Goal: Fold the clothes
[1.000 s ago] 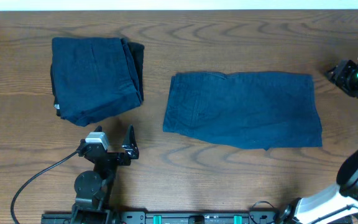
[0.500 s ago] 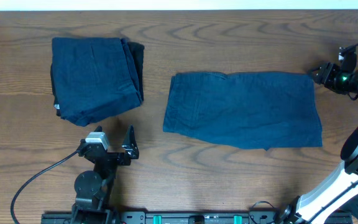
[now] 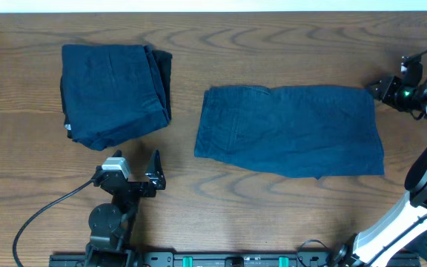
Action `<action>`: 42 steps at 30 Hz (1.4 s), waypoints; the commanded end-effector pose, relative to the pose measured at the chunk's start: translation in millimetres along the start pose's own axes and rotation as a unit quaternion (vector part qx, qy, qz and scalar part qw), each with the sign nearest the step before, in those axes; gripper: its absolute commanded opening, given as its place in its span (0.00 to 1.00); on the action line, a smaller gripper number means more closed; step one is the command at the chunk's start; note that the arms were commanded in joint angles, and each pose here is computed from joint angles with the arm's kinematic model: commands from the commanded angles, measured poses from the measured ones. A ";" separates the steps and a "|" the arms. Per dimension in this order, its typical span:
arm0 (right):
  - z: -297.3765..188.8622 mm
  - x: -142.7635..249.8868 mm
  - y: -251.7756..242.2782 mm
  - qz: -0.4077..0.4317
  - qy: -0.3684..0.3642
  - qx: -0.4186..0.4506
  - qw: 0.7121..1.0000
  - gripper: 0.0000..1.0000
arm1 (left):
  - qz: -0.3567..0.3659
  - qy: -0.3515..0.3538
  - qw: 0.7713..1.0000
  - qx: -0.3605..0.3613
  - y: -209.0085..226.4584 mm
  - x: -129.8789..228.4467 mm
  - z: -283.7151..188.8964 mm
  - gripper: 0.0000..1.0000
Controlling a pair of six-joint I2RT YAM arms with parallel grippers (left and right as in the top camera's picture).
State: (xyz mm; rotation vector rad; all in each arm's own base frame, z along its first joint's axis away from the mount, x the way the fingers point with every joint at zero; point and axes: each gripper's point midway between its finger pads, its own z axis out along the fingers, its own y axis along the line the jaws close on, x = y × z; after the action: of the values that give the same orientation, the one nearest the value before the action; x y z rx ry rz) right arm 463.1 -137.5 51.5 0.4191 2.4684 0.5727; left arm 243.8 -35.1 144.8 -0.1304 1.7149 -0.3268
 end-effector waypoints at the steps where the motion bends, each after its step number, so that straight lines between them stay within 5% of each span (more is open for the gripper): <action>1: 11.6 7.3 8.8 0.006 0.012 -0.005 1.000 0.49 | 0.007 0.025 1.000 -0.008 4.5 15.7 0.8 0.98; 34: 24.1 22.1 0.6 0.034 0.037 0.029 0.998 0.45 | 0.007 0.025 1.000 -0.008 4.5 15.7 0.8 0.98; 42: 25.4 24.9 1.8 0.034 0.040 0.028 0.998 0.36 | 0.007 0.025 1.000 -0.008 4.5 15.7 0.8 0.98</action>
State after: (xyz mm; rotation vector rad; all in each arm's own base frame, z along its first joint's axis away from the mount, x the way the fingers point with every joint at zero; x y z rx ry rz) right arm 462.2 -124.5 32.4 0.5029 2.5351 0.5397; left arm 243.8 -35.1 144.7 -0.1304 1.7153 -0.3267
